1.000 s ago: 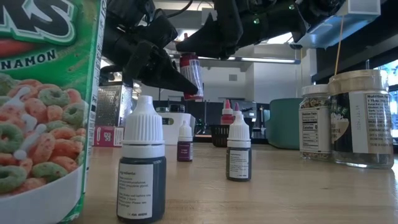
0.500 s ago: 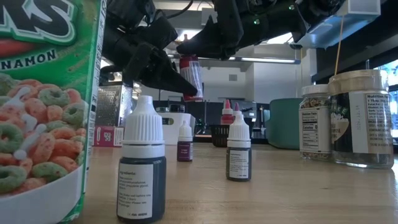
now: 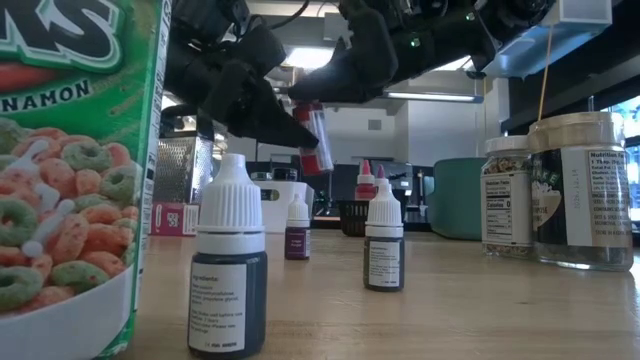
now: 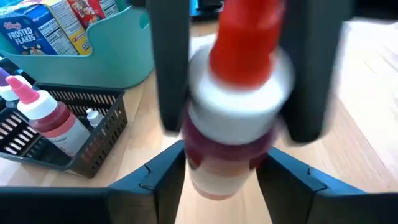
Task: Pick & Place Kitchen Items
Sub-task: Put the large red food coloring bottle into the black bin
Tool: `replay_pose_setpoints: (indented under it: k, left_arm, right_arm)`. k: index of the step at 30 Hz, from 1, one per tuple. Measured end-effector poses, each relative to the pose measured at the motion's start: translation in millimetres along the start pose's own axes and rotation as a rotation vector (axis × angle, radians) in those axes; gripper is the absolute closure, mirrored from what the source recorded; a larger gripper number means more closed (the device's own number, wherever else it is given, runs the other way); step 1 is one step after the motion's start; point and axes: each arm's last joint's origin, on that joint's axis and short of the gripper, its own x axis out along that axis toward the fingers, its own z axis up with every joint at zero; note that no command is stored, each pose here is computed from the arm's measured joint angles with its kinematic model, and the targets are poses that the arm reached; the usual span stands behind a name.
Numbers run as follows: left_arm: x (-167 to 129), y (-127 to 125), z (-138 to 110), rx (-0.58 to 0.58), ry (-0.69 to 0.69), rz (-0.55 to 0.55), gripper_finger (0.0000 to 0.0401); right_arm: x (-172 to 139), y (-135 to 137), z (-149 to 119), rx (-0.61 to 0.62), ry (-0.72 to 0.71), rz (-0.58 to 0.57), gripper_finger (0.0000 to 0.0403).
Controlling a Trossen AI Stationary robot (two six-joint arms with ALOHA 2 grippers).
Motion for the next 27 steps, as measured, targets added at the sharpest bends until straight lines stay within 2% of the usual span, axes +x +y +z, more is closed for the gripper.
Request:
replay_pose_setpoints:
  k: [8, 14, 20, 27]
  left_arm:
    - [-0.1, -0.1, -4.4, 0.006, 0.046, -0.001, 0.0175]
    - [-0.6, 0.0, -11.3, 0.016, 0.117, 0.0, 0.0167]
    - [-0.9, -0.2, -13.8, 0.02, 0.142, -0.003, 0.017]
    - [-1.2, -0.3, -15.5, 0.021, 0.161, -0.004, 0.017]
  right_arm:
    - [-11.4, -3.6, 8.6, 0.017, 0.014, -0.028, 0.0285]
    - [-35.0, -12.7, 20.8, 0.032, 0.074, -0.268, 0.0285]
    - [-57.8, -30.8, 34.9, 0.053, 0.071, -0.46, 0.0285]
    - [-82.1, -73.9, 47.1, 0.047, 0.067, -0.688, 0.0285]
